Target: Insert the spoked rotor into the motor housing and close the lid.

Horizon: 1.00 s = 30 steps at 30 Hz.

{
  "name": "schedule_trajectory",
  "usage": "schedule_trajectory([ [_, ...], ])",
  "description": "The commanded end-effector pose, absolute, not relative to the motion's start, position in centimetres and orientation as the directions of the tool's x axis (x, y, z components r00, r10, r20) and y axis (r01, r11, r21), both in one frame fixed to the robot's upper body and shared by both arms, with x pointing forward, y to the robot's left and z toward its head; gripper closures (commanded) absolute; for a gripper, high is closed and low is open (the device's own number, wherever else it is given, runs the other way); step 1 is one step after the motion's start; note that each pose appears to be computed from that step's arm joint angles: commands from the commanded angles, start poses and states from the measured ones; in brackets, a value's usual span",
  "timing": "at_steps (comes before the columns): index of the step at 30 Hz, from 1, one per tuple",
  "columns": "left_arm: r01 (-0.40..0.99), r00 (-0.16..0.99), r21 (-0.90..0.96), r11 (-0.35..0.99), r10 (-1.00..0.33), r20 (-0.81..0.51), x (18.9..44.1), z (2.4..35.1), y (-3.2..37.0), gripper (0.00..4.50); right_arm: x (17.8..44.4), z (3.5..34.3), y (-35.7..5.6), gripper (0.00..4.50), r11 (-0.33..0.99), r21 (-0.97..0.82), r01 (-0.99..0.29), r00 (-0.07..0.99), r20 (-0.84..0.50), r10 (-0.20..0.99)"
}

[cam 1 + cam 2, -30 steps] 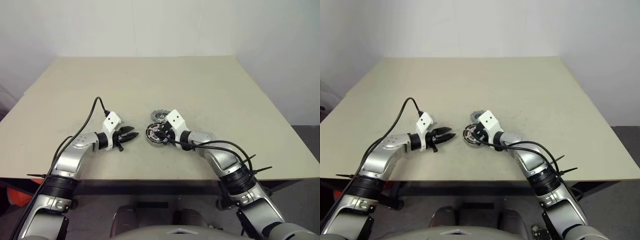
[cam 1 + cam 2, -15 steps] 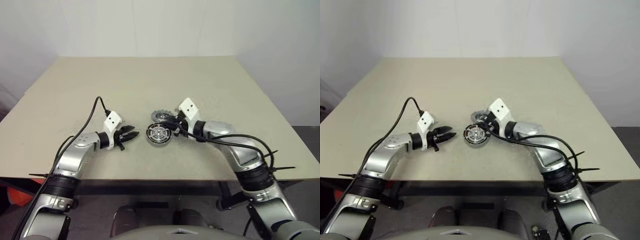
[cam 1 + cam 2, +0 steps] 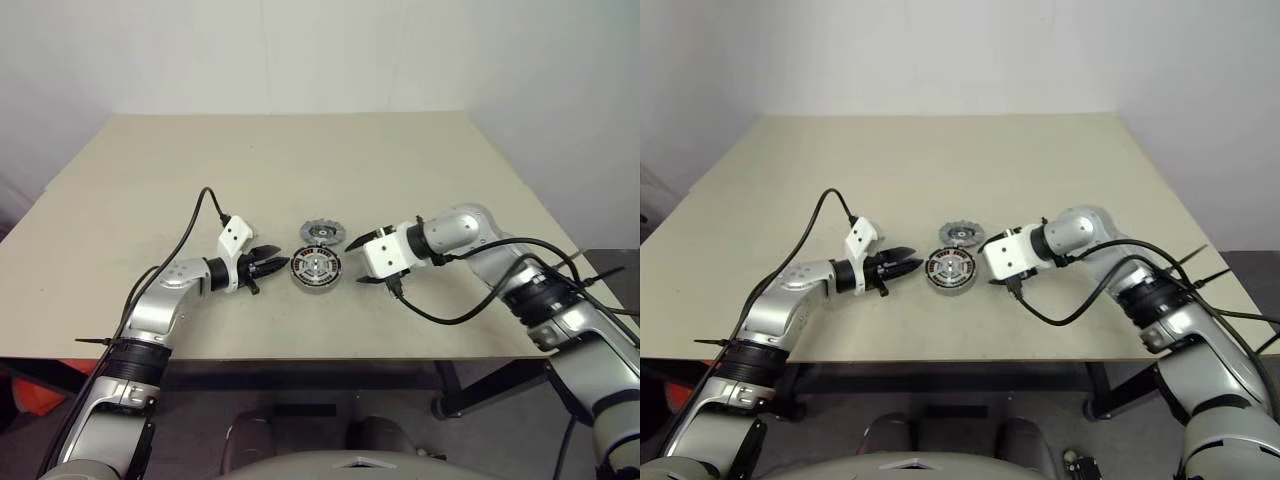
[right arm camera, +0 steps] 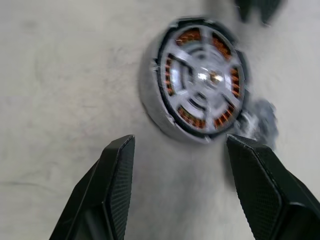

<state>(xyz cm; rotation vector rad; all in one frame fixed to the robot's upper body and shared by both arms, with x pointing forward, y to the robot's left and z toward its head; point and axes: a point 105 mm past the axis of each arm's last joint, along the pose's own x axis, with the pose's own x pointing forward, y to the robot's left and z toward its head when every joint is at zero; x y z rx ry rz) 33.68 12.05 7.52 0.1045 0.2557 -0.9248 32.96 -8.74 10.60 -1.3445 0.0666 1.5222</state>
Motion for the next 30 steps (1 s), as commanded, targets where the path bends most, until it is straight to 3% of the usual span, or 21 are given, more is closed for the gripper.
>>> schedule_trajectory([
  [1, 0.803, 0.583, 0.011, 0.596, -0.780, -0.228, 33.8, 8.6, 11.8, 2.84, 33.8, 11.5, -8.0, 1.53, -0.502, -0.593, -0.629, 0.198, -0.747, 0.635],
  [13, 0.786, 0.603, 0.015, 0.618, -0.762, -0.234, 33.4, 8.3, 12.4, 2.84, 34.2, 9.3, -8.3, 1.53, -0.540, -0.525, -0.658, 0.142, -0.790, 0.596],
  [30, 0.782, 0.610, 0.020, 0.623, -0.758, -0.233, 33.5, 8.3, 12.4, 2.84, 33.8, 9.0, -7.4, 1.53, -0.612, -0.508, -0.607, 0.111, -0.816, 0.568],
])
